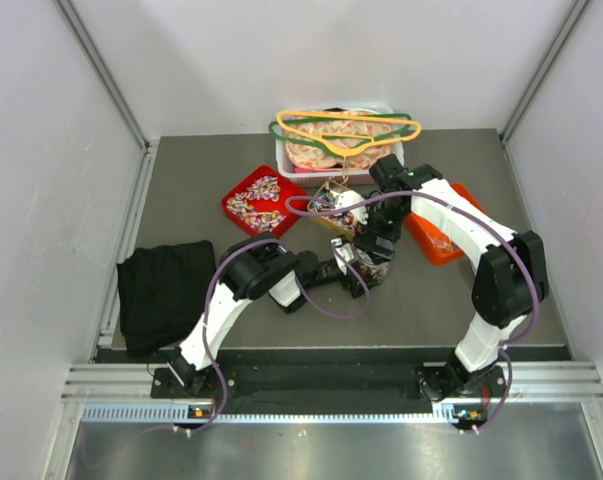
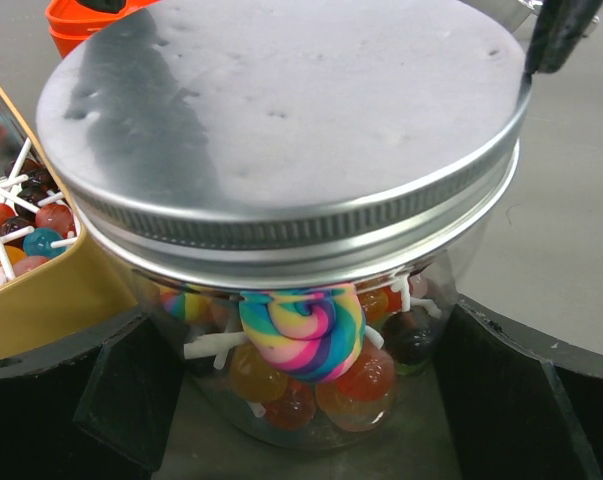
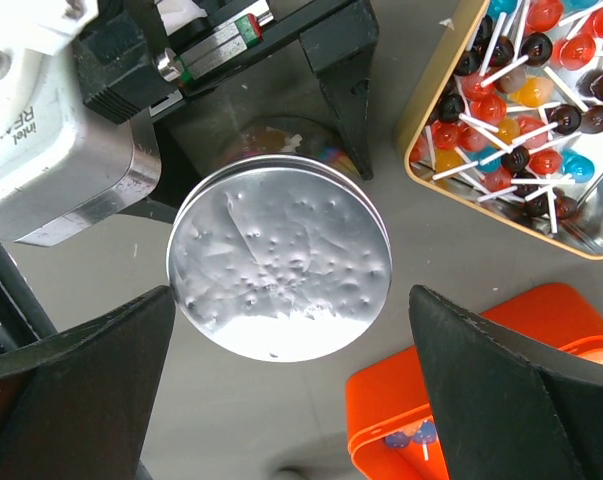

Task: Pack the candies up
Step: Screw the bottle lid onto the packing bottle.

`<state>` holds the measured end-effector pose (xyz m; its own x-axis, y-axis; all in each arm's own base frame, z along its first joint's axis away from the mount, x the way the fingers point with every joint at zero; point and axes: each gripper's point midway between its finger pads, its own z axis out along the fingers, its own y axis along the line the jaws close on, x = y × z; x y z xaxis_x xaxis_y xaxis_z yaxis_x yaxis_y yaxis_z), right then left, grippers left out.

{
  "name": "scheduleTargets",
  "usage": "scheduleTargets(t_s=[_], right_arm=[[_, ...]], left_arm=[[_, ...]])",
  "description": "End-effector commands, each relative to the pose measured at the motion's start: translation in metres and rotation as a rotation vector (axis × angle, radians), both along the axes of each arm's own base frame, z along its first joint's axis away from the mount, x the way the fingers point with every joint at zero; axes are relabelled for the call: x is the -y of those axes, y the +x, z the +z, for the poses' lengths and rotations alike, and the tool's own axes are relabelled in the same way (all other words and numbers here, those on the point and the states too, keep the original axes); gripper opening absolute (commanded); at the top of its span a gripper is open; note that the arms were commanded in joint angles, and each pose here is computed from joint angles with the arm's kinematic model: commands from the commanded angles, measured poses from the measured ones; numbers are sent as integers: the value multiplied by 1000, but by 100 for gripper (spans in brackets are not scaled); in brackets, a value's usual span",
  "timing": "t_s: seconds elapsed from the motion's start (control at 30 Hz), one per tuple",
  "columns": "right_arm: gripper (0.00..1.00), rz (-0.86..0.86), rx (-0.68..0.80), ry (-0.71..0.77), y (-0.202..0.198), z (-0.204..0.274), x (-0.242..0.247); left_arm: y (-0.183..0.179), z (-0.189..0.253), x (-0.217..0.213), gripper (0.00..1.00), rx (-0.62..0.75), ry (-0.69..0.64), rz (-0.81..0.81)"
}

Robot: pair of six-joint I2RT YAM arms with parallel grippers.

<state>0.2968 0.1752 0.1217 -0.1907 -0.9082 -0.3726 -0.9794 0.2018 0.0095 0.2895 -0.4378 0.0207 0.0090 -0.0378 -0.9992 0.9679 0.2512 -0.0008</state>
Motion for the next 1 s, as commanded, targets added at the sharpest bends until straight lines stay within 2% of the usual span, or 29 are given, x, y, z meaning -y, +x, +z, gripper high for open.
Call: scheduleTargets(t_s=[0.0,0.23,0.73,0.87,0.93,0.97], right_arm=[[99,7,-1,23,3,-1,-8],[99,13,-34,58,-6,6,-14],[98,-35,42,43,2,-2,-16],[79,-83,13,44,0,-1,-17],[75,-127,-21,49,-3,-1,-19],[66,-148,-29,57,-4,-1,-20]], left_arm=[[-19,-4,-2,97,27,-43,-39],[-18,-3,-2,97,26,-45,-37],[-19,-3,-1,97,27,-46,-39],[-18,-3,-1,97,28,-44,-39],[-18,-3,-2,97,28,-44,-36],[-18,-3,-2,97,28,-44,-37]])
